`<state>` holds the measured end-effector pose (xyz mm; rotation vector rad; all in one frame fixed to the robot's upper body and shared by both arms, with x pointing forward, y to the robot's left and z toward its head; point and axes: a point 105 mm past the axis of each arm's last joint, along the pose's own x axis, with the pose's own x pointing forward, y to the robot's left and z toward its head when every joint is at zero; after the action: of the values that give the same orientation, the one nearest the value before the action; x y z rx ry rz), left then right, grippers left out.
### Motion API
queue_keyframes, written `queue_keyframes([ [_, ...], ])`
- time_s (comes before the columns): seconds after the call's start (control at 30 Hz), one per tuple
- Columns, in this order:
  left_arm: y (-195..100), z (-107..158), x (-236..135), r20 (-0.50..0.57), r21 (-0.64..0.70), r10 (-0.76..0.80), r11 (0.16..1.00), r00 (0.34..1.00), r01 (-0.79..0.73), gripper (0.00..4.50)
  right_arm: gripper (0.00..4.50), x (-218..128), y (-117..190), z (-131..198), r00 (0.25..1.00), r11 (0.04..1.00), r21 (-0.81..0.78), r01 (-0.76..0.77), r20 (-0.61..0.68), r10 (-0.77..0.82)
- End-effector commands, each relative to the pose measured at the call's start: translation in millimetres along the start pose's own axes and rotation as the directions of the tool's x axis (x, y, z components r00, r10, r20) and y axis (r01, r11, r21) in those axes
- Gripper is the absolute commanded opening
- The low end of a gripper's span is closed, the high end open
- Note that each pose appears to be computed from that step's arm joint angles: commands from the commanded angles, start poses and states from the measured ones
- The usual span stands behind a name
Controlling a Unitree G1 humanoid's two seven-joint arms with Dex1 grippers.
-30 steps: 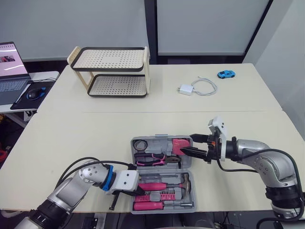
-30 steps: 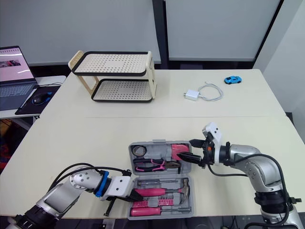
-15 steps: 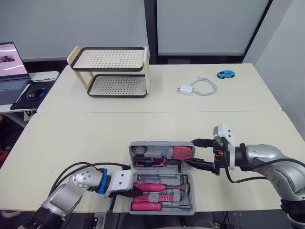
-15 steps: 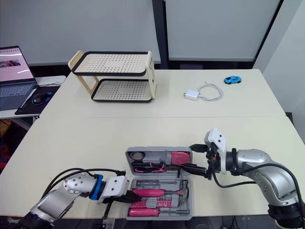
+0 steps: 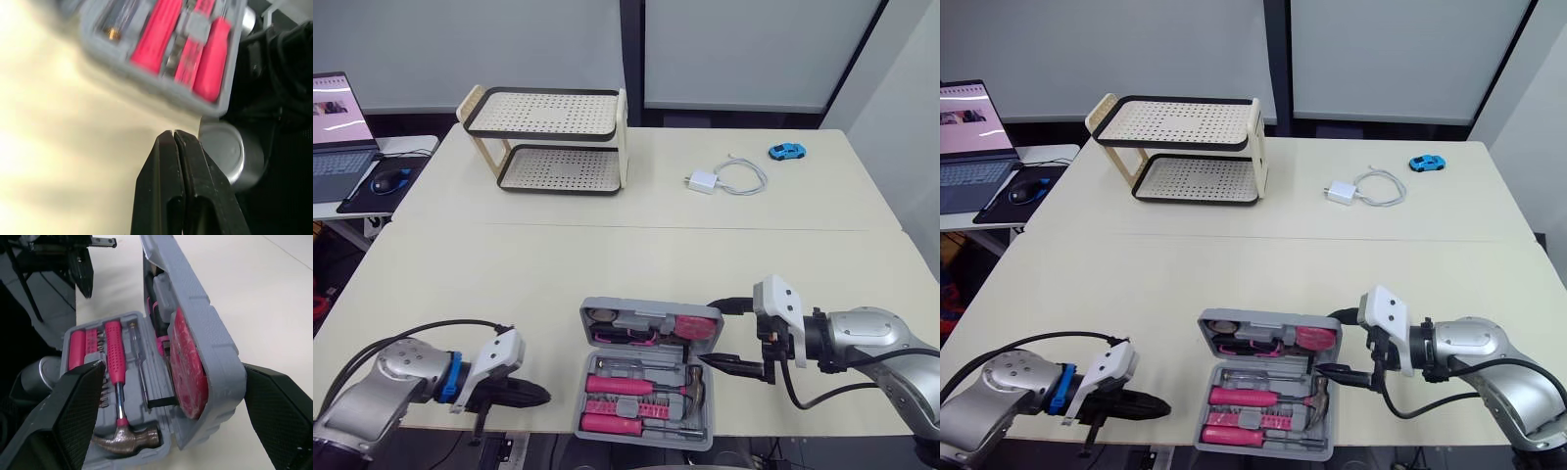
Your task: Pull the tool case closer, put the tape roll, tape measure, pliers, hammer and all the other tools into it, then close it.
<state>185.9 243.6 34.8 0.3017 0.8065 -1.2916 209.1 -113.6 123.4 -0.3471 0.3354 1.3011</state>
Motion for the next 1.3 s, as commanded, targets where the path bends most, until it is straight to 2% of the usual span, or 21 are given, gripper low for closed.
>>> queue_keyframes([
  [0.03,12.9,-15.7,-16.0,-0.042,-0.015,0.087,0.996,0.995,-0.087,0.00,4.48,-6.0,18.9,11.8,0.997,0.992,-0.107,-0.073,-0.018,0.071],
  [0.2,20.8,-16.1,-15.9,-0.020,-0.030,0.132,0.991,0.991,-0.132,0.00,4.48,-21.5,31.9,9.0,0.986,0.980,-0.154,-0.123,-0.128,0.104],
  [0.37,20.8,-6.0,-12.3,0.004,-0.016,0.146,0.989,0.989,-0.145,0.00,4.48,-60.8,45.7,-11.1,0.930,0.982,-0.061,-0.177,-0.337,0.147],
  [0.5,15.6,3.1,-6.8,0.015,-0.006,0.139,0.990,0.990,-0.139,0.00,4.48,-73.0,38.4,-25.0,0.916,0.993,-0.052,-0.106,-0.393,0.077],
  [0.63,9.0,12.2,1.9,0.014,0.036,0.119,0.992,0.993,-0.120,0.00,4.48,-64.7,26.9,-32.2,0.918,0.991,-0.121,-0.064,-0.396,0.011],
  [0.73,6.9,17.9,10.5,0.006,0.080,0.116,0.990,0.993,-0.117,0.00,3.83,-53.0,21.4,-44.0,0.911,0.983,-0.169,-0.065,-0.412,-0.010],
  [0.87,4.9,22.2,24.1,0.004,0.127,0.110,0.986,0.994,-0.109,0.00,2.55,-31.4,21.0,-61.5,0.907,0.976,-0.201,-0.084,-0.422,-0.009],
  [1.1,4.4,26.8,48.3,0.017,0.180,0.098,0.979,0.995,-0.100,0.00,1.30,-1.0,28.9,-84.4,0.900,0.967,-0.213,-0.137,-0.435,0.032],
  [1.3,-1.5,31.4,66.7,0.043,0.187,0.065,0.980,0.997,-0.072,0.00,0.01,23.8,29.9,-80.2,0.922,0.967,-0.215,-0.137,-0.384,0.046],
])
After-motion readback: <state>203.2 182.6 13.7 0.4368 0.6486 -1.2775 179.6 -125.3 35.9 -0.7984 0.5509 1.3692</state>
